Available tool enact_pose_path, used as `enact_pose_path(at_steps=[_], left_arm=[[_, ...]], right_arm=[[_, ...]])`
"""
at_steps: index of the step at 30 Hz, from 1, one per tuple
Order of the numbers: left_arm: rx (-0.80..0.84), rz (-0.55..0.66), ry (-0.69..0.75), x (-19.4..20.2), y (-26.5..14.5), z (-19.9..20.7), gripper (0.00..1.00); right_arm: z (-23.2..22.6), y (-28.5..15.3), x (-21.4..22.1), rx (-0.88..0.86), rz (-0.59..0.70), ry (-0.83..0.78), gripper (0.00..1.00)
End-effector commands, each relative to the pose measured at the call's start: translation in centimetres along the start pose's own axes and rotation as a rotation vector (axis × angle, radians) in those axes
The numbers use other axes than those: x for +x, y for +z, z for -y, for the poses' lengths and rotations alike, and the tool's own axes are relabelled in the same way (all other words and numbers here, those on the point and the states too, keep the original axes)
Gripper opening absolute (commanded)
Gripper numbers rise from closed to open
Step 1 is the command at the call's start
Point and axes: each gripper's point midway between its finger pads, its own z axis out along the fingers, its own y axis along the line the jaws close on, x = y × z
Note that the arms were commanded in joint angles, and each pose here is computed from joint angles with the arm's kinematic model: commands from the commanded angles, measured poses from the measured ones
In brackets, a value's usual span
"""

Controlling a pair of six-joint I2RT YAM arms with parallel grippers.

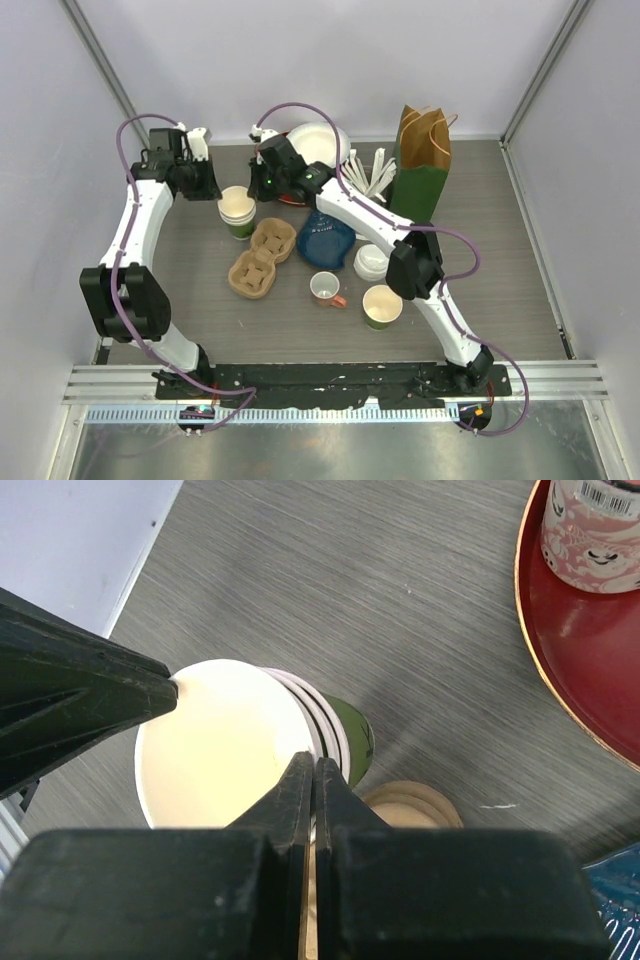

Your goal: Pack the takeout coffee

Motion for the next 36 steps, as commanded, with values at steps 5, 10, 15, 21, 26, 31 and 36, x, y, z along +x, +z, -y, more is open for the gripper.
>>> enact_pose_path(at_steps=[5,10,15,21,26,31,36], left_arm=[[0.03,0.056,-0.004,-0.8,-1.5,1.1,0.04],[0.022,-0.002,-0.031,0.6,-0.2,0.2,0.04],[0.076,0.057,-0.094,-0.4,-0.2,0.5,0.04],[0.09,0.063,-0.142,-0.7,0.2,-0.7,0.04],[0.127,0.06,-0.209,-0.1,0.9,-0.6,0.04],[0.149,0.073,-0.246,-0.4,0.9,-0.3,0.04],[0.132,0.076,-0.266,-0.1,1.1,-1.2,0.04]], right_arm=[[-4.0,-3.3,-2.2,-0.079,0.038,-0.054,0.16],[-3.9,-3.5,-2.0,-0.132,0.038,-0.021,0.55],[-4.7,-4.9,-3.0,-0.179,0.044,-0.009,0.57],[-2.6,-6.1,-4.5,-0.202,0.083,0.119,0.54],[-1.0,-5.0,-3.0,-0.217,0.063,0.194,0.44],[-0.9,-3.0,-0.6,-0.241,-0.008,0.267,0.4],[-0.6,-2.3,-0.1,-0.236,-0.019,0.301,0.36]])
